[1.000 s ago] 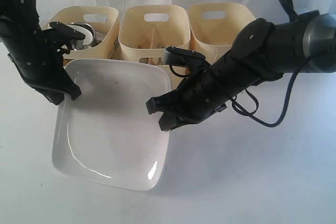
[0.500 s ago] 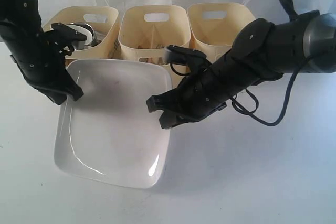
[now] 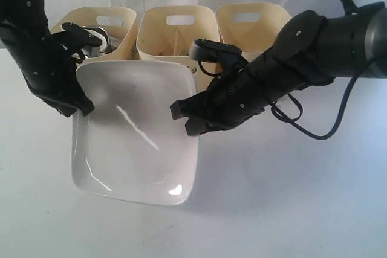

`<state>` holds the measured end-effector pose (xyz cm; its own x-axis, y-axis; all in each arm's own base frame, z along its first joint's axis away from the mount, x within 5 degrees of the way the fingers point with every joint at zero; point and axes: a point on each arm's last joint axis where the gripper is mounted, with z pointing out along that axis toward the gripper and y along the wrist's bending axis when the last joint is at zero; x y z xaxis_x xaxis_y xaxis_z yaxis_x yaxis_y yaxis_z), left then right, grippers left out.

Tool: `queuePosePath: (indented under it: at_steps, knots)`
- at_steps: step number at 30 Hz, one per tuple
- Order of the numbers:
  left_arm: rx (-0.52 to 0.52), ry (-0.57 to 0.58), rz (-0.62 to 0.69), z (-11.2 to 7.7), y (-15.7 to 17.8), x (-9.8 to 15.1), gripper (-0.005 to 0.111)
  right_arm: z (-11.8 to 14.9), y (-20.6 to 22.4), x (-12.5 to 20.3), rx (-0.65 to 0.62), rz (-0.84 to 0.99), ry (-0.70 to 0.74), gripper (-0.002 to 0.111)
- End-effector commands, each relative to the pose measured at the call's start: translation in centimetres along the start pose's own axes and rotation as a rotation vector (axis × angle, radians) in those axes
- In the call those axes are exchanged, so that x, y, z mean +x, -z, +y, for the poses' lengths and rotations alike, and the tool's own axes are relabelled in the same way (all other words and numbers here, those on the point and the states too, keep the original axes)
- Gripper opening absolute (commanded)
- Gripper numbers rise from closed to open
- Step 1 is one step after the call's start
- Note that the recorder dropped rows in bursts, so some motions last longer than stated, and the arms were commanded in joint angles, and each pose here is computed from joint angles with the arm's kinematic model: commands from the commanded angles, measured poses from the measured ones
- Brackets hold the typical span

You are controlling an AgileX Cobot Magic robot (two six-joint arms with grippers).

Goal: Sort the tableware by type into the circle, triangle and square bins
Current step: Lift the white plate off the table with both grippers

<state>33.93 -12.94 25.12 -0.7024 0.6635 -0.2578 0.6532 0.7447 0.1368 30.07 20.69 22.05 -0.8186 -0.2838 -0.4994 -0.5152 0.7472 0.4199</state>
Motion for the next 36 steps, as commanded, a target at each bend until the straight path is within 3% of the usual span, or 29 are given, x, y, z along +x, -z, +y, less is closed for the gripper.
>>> queuePosePath:
  at_steps: [1, 14, 21, 31, 36]
  knots:
    - [0.405, 0.196, -0.155, -5.0, 1.6, -1.9, 0.0, 1.6, 1.1, -1.4, -0.042, -0.112, -0.033, 0.0]
    - [0.382, 0.16, -0.127, -4.9, 1.8, -1.5, 0.0, 0.4, -0.7, -1.0, 0.006, -0.079, -0.072, 0.0]
    - [0.348, 0.131, -0.163, -4.7, 4.2, -0.9, 0.0, 1.0, 0.2, -1.0, -0.013, -0.075, -0.058, 0.0]
    - [0.148, 0.163, -0.256, -3.6, 10.1, 1.3, 0.0, 2.3, 4.8, -2.0, 0.035, -0.198, -0.004, 0.0]
    - [-0.027, 0.221, -0.258, -2.3, 12.5, 3.0, 0.0, 2.7, 7.7, -2.3, 0.092, -0.274, 0.02, 0.0]
